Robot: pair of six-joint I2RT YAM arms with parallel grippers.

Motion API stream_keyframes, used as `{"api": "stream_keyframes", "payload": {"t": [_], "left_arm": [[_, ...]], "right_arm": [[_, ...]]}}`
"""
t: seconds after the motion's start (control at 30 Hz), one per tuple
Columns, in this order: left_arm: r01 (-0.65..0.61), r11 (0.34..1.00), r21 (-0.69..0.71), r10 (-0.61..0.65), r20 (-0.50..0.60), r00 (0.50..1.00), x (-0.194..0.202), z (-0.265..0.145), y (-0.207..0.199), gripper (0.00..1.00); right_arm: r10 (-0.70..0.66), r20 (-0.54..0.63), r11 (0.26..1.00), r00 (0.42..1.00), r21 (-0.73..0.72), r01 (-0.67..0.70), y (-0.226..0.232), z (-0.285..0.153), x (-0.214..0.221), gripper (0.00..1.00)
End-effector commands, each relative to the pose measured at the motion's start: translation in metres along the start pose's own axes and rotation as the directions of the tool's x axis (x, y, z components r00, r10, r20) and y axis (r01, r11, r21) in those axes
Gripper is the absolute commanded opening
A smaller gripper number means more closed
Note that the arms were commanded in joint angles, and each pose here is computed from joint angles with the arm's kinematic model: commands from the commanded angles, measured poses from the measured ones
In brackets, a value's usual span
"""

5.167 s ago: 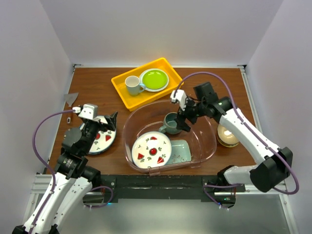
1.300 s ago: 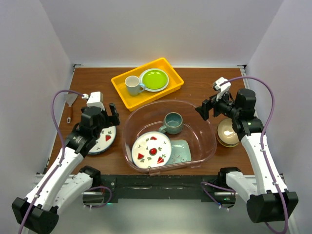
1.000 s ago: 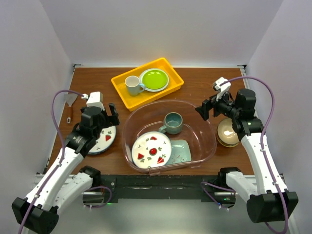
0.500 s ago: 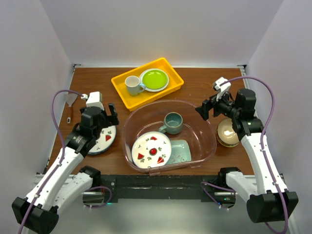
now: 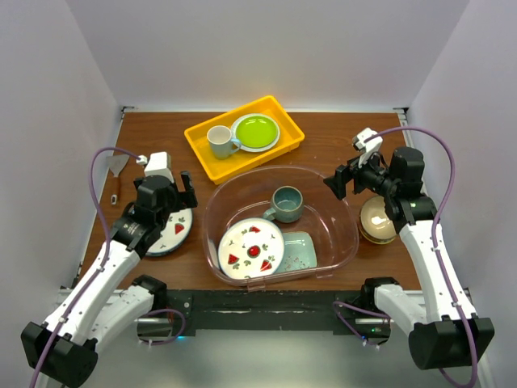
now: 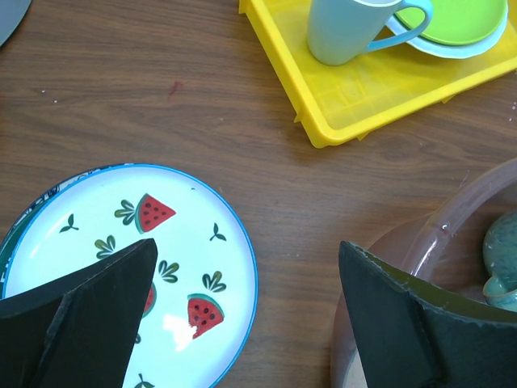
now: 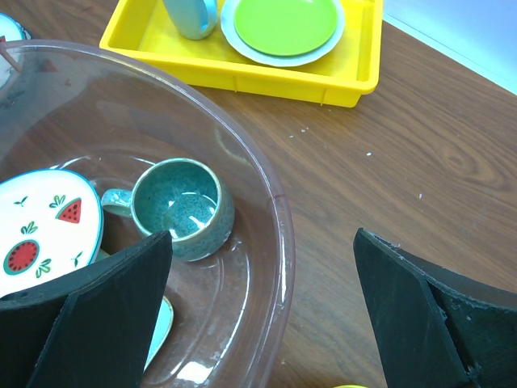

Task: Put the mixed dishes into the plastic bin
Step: Pick up the plate at the center of the board.

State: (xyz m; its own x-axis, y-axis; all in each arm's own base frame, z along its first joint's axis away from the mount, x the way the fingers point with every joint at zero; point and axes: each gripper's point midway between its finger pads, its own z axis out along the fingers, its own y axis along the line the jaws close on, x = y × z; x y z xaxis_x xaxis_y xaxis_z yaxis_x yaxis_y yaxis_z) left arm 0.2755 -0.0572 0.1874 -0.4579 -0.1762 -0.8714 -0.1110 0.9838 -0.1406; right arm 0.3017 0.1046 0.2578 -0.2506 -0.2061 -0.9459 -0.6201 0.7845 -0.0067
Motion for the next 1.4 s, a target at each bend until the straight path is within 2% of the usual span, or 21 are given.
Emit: {"api": "stream_keyframes", "payload": {"t": [0.0,0.8,1.37], "left_arm": [[0.019,1.000,0.003,-0.019,0.055,0.998,-0.022,-0.005,-0.003,1.00],[0.025,1.000,-0.015,-0.024,0.039,0.999,-0.021,-0.002,-0.002,1.00],[0.033,0.995,-0.099,-0.035,-0.026,0.999,-0.009,0.011,0.005,1.00]], "right_arm": [[-0.034,0.033,0.999,0.999,-0.009,0.035,0.001,-0.002,-0.007,0.99],[-0.037,0.029,0.999,0.999,-0.005,0.037,0.000,-0.001,-0.006,0.99],[-0.039,0.029,0.999,0.999,-0.005,0.039,0.000,-0.001,-0.006,0.99]]}}
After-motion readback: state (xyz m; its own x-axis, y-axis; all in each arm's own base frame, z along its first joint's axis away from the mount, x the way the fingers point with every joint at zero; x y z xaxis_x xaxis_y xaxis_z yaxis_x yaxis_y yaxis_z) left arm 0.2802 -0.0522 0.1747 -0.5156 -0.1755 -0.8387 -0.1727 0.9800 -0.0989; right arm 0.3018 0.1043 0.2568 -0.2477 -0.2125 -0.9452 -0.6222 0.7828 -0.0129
